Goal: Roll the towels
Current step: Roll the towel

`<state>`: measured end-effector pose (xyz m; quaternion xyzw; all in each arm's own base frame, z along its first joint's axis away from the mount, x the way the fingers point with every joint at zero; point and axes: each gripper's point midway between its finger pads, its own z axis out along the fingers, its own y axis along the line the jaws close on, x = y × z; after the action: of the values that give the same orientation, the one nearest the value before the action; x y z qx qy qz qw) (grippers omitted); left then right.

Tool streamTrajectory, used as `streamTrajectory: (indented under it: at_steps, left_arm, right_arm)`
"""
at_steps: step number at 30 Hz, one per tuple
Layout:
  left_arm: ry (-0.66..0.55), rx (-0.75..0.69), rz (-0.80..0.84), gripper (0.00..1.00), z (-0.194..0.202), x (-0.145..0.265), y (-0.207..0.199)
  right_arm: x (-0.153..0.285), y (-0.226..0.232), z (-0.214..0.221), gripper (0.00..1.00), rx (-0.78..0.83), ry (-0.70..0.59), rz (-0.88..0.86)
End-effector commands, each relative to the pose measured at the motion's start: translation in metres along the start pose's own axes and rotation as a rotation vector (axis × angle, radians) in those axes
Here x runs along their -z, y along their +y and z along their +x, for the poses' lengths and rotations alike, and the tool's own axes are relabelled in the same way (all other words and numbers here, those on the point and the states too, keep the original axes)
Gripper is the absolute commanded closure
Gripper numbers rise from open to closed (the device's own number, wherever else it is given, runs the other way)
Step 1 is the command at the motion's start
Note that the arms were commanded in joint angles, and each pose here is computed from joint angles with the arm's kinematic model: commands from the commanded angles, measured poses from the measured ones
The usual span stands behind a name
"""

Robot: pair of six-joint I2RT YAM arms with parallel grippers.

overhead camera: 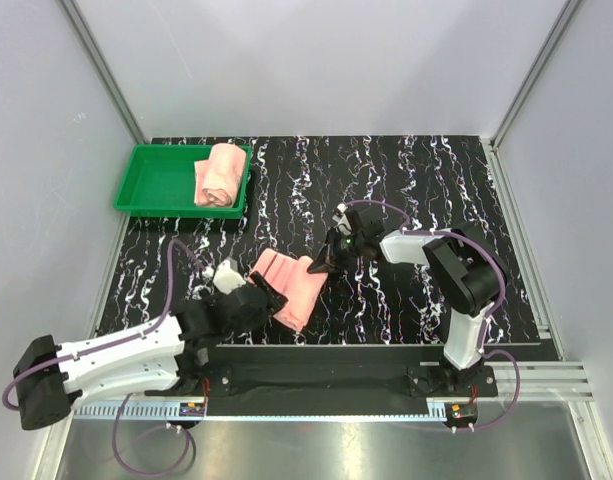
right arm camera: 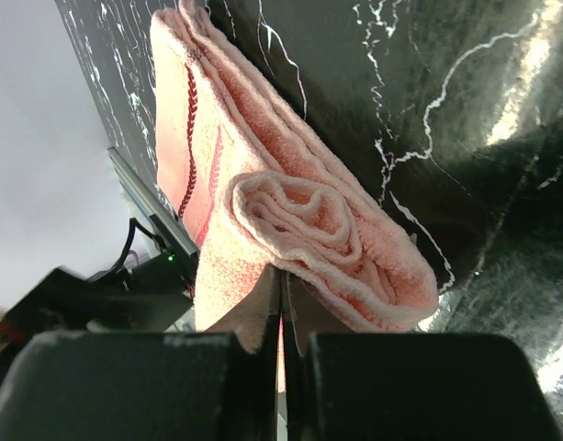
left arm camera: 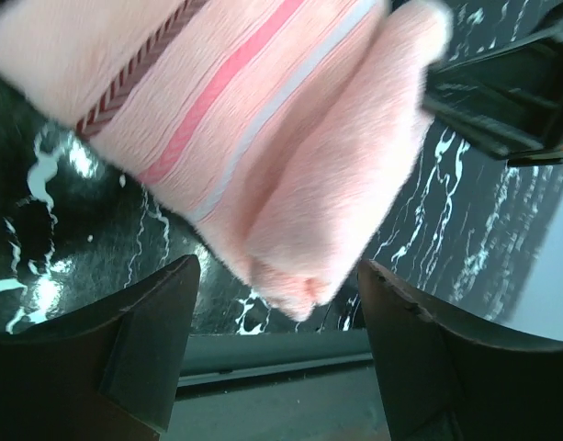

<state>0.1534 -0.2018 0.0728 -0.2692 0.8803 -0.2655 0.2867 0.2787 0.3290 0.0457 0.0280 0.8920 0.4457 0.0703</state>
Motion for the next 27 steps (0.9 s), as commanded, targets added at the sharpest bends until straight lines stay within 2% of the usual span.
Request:
streamTrajectory:
  at_steps: [1, 8, 14, 20, 27]
  left_arm:
    - [-0.116, -0.21, -0.113, 0.25, -0.029, 0.017, 0.001]
    - [-0.265, -0.553, -0.083, 0.25, -0.036, 0.046, -0.052]
    - [-0.28, -0.922, -0.048, 0.24, 0.004, 0.031, -0.073]
    - [-0.18, -1.024, 0.081, 0.24, 0.045, 0.011, -0.079]
    - [-0.136, -1.077, 0.088, 0.25, 0.064, -0.003, -0.075]
  right_arm:
    - [-0.008, 0.006, -0.003, 1.0, 0.023, -0.009, 0.009]
    - [-0.012, 0.007, -0.003, 1.0, 0.02, 0.002, 0.014]
    - [-0.012, 0.007, -0.005, 1.0, 0.027, 0.012, 0.035]
    - [-0.014, 0.002, -0.003, 1.0, 0.019, 0.03, 0.062]
    - [-0.017, -0.001, -0.002, 1.0, 0.009, 0.049, 0.067]
